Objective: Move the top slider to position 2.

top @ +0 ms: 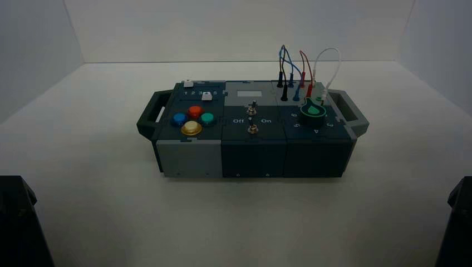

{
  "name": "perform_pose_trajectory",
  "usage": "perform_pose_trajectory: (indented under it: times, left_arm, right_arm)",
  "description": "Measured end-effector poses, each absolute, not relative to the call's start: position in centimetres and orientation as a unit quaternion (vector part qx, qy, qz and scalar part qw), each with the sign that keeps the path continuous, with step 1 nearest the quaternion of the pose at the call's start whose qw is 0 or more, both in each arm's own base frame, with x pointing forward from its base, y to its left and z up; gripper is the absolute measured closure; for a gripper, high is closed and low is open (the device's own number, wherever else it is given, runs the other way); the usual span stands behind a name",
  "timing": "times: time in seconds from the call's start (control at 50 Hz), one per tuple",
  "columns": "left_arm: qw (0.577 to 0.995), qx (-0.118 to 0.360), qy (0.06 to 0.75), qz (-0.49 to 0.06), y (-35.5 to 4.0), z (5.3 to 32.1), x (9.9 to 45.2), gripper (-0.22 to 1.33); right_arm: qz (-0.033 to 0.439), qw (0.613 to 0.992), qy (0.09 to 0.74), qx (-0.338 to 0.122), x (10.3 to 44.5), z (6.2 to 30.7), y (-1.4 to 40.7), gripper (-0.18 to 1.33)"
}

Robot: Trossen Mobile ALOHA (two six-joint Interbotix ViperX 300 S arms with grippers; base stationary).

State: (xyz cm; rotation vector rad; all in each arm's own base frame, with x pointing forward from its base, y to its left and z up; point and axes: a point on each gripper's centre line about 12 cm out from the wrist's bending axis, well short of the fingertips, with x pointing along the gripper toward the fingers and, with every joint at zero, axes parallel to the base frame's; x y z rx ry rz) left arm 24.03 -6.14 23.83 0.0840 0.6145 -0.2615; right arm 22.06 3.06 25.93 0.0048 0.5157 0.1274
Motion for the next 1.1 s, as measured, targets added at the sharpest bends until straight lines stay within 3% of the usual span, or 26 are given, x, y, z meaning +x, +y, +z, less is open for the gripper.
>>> perform_pose_trajectory:
  times: [0.2,0.72,0.92,1.1]
  left_arm:
    - [0.934,-0.002,0.335,-0.126,-6.9,23.4,24.7,1.28]
    - [0.855,0.008,0.497,-0.148,-9.4,19.8,26.4,1.28]
    - [0.840,0.018,0.521,-0.153,-10.0,18.8,27.2,1.28]
    - [0.832,0.024,0.532,-0.158,-10.8,18.1,27.8,1.28]
  right_arm:
    - [0.109,0.951,0.289,-0.013,22.0,26.8,5.3,1.29]
    - [0.229,0.885,0.402,-0.043,22.7,27.3,10.6,1.29]
    - [0.286,0.851,0.438,-0.043,22.4,26.5,11.9,1.29]
    - [0.302,0.837,0.455,-0.043,22.7,26.1,12.4,1.29]
